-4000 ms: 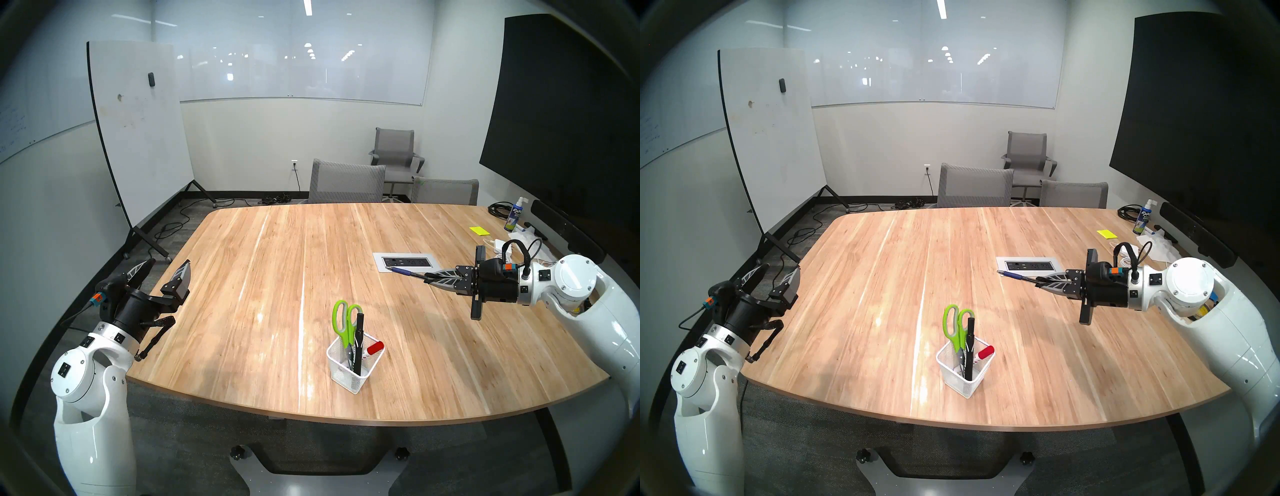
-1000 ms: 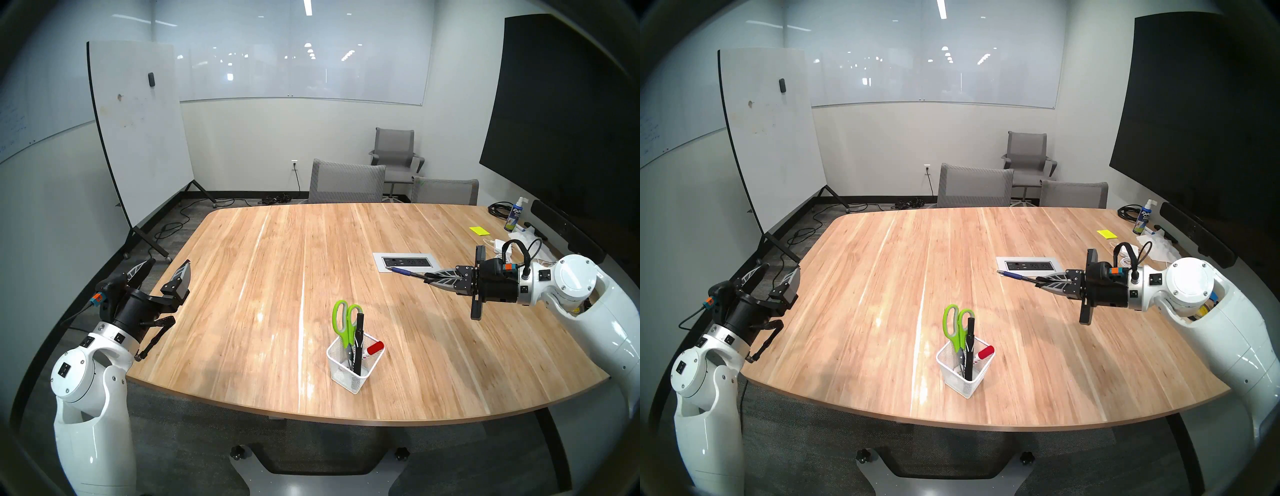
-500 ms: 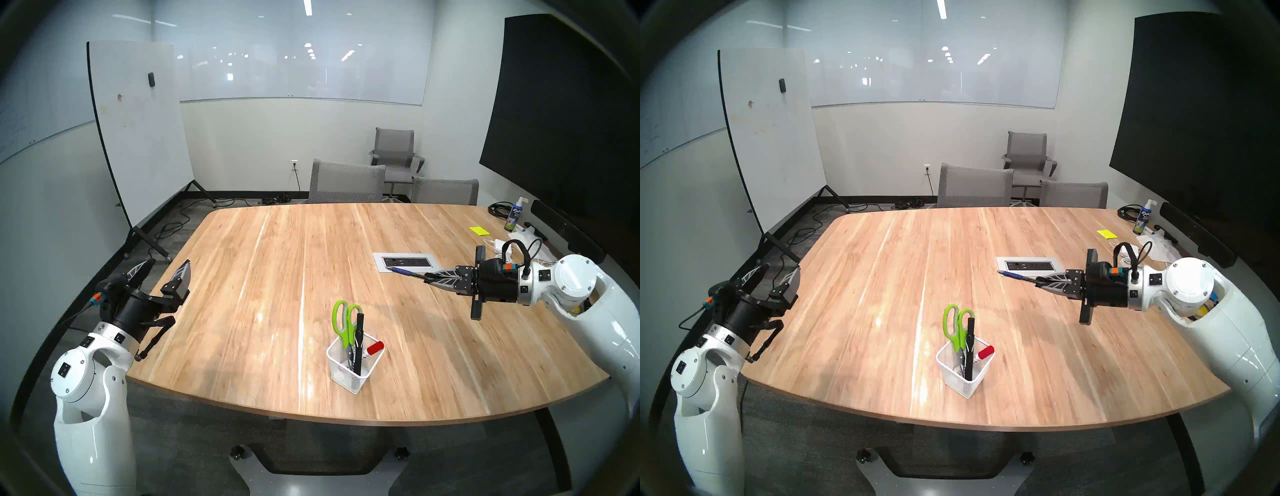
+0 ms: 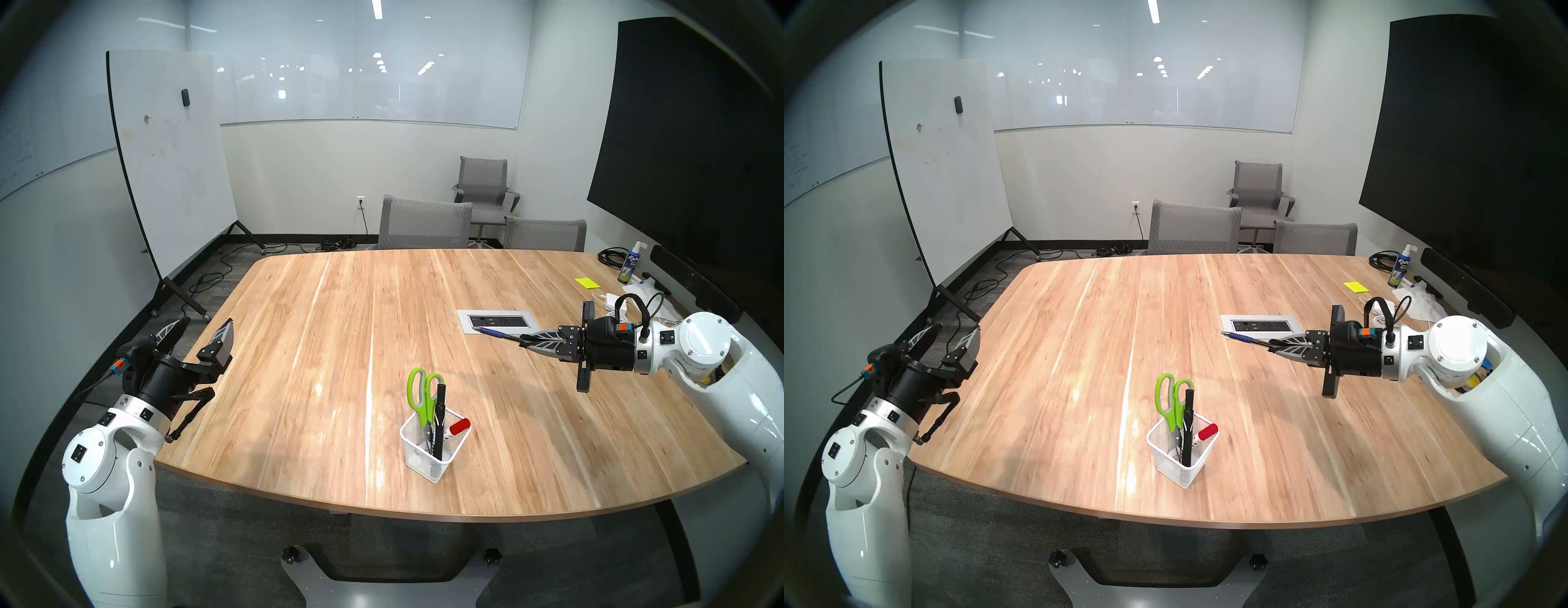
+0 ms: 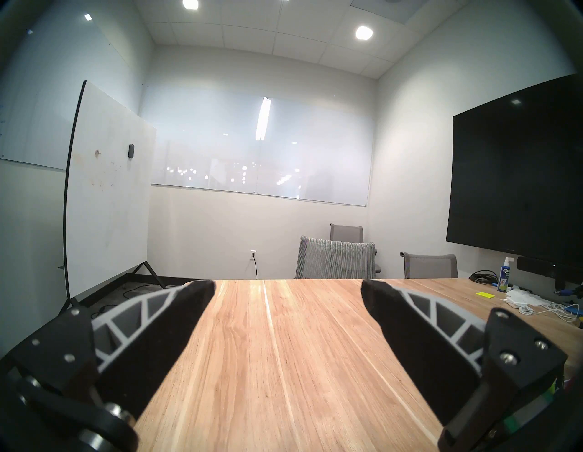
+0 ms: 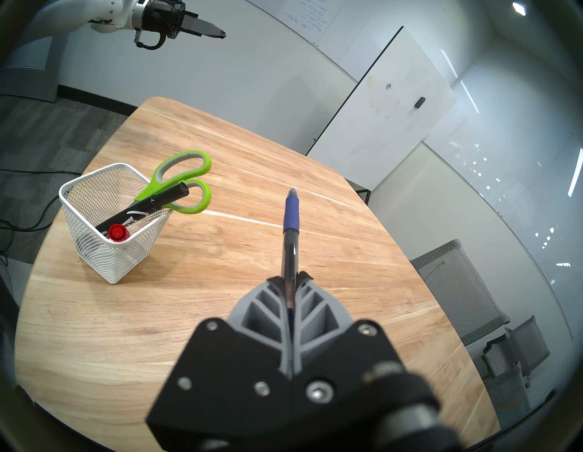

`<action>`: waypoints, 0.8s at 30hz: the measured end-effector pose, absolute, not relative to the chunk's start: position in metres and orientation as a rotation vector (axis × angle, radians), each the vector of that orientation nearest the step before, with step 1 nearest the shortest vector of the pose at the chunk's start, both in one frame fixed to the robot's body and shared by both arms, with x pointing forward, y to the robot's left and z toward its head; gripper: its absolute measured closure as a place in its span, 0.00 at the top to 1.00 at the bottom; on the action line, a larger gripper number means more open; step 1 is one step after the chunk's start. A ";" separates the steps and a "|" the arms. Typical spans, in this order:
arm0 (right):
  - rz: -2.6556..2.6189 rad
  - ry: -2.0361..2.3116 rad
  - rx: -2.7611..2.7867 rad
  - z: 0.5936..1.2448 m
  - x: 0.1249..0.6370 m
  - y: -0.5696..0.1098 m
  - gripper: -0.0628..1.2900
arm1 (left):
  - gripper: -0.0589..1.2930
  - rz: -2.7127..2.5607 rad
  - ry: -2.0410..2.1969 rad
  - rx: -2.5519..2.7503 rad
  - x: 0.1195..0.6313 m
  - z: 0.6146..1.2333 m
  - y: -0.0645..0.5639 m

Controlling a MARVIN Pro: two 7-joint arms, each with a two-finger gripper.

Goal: Place the pen, the marker, and the scissors into the pen holder

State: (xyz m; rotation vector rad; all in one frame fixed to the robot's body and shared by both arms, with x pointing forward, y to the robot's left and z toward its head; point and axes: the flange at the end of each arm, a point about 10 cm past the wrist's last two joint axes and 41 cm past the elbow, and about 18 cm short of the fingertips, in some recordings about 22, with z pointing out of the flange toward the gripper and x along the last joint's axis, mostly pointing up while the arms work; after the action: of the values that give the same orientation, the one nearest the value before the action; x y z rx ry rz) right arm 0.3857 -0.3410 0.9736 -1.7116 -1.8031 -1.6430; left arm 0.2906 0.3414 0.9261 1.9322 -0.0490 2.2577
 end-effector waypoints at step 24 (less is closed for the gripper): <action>-1.643 -1.803 -1.712 0.974 0.386 -0.341 0.03 | 0.98 2.258 -0.049 1.932 0.291 0.926 0.341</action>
State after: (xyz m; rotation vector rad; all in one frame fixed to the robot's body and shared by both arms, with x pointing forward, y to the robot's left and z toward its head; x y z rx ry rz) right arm 0.3857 -0.3410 0.9736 -1.7117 -1.8031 -1.6430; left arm 0.2906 0.3414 0.9261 1.9322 -0.0489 2.2577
